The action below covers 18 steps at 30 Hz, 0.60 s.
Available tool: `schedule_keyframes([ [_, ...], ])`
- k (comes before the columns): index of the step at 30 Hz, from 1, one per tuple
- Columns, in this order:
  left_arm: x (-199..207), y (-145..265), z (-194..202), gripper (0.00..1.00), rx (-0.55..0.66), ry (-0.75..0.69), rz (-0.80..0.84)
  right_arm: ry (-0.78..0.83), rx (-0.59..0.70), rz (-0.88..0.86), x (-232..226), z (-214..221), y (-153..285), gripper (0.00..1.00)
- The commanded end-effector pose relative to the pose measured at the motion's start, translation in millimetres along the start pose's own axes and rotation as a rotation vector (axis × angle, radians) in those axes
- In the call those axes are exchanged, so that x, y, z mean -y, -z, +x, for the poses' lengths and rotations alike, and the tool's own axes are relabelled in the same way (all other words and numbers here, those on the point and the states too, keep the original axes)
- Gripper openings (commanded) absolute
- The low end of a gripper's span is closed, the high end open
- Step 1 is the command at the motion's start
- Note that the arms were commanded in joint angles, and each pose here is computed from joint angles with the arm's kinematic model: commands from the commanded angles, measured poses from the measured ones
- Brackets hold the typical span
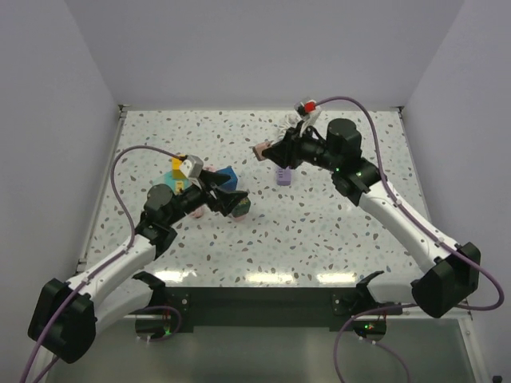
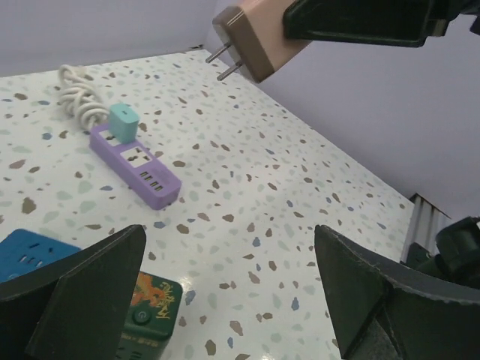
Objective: Insert the plug
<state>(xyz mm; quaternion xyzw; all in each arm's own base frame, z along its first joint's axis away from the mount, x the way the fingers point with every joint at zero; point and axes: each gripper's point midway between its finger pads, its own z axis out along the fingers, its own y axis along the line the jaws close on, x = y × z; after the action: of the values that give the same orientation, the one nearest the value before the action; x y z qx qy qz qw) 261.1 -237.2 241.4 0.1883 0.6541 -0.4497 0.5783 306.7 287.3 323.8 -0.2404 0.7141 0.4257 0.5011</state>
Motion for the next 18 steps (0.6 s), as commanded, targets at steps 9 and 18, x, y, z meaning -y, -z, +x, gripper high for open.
schedule_keyframes([
  [9,-64.1,29.1,-6.8,1.00,0.044,-0.053,-0.396,-0.028,-0.287,0.734,159.9,74.2,-6.1,0.00],
  [18,-69.4,30.8,-0.6,1.00,0.025,-0.049,-0.421,-0.015,-0.358,0.883,197.5,89.3,-13.1,0.00],
])
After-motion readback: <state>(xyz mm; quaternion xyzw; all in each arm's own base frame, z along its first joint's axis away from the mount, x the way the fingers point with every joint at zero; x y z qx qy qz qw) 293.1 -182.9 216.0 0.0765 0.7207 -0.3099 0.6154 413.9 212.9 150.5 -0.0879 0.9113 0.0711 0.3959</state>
